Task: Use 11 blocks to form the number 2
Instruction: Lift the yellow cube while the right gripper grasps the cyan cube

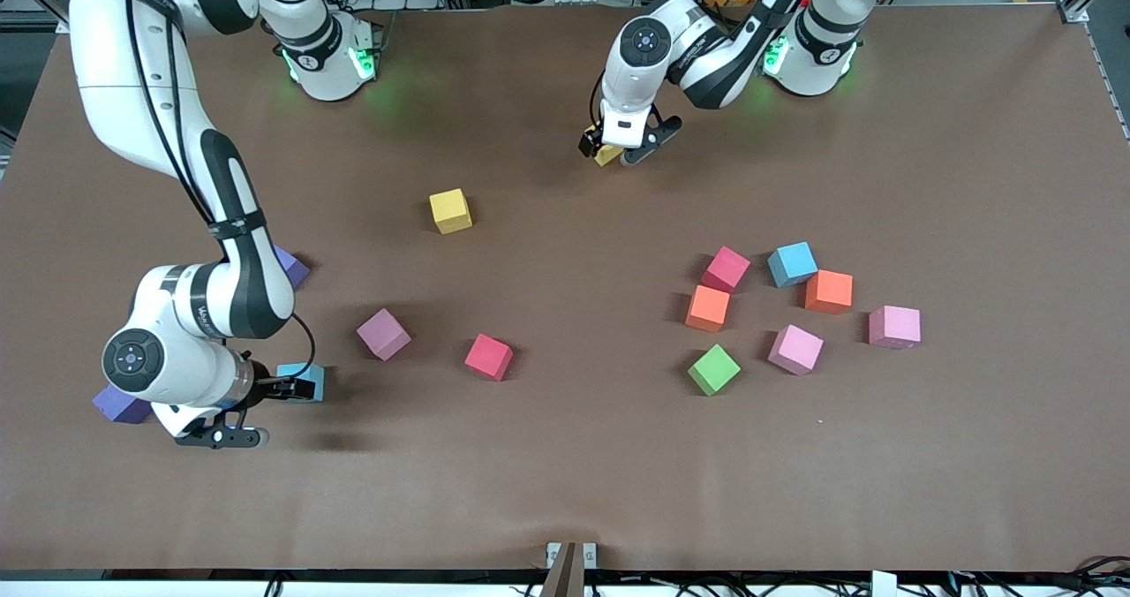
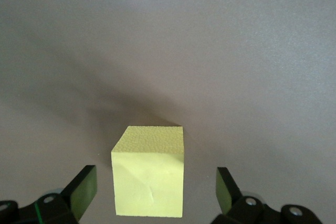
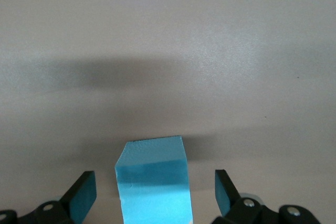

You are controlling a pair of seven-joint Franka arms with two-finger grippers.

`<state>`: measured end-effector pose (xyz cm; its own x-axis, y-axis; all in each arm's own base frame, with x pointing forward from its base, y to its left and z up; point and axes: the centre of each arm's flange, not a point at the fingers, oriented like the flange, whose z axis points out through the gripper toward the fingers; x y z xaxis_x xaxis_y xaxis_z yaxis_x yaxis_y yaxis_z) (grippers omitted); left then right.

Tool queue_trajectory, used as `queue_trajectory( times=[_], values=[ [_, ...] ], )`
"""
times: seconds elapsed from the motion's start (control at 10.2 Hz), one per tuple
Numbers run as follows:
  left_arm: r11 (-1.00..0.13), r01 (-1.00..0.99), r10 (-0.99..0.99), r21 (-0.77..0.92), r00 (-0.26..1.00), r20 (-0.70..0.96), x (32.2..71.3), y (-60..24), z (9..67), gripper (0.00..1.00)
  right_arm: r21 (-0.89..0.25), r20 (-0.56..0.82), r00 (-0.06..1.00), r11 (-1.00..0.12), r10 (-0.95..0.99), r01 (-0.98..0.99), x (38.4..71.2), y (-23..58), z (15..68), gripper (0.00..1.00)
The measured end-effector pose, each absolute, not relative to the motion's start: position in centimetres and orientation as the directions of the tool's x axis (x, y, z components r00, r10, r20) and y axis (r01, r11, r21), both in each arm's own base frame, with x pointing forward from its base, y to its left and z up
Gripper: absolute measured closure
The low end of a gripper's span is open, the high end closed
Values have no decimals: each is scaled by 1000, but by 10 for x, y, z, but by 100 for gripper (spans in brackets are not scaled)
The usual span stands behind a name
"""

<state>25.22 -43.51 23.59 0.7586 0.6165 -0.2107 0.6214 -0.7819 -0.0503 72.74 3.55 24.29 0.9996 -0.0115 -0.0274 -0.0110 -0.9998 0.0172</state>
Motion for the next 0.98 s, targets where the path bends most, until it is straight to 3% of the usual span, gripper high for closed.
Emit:
queue_trajectory(
  times=[0.98],
  values=[
    [-782, 618, 619, -89, 750, -231, 244, -440, 211, 0, 19, -59, 998, -999, 27, 28, 724, 35, 217, 0]
  ],
)
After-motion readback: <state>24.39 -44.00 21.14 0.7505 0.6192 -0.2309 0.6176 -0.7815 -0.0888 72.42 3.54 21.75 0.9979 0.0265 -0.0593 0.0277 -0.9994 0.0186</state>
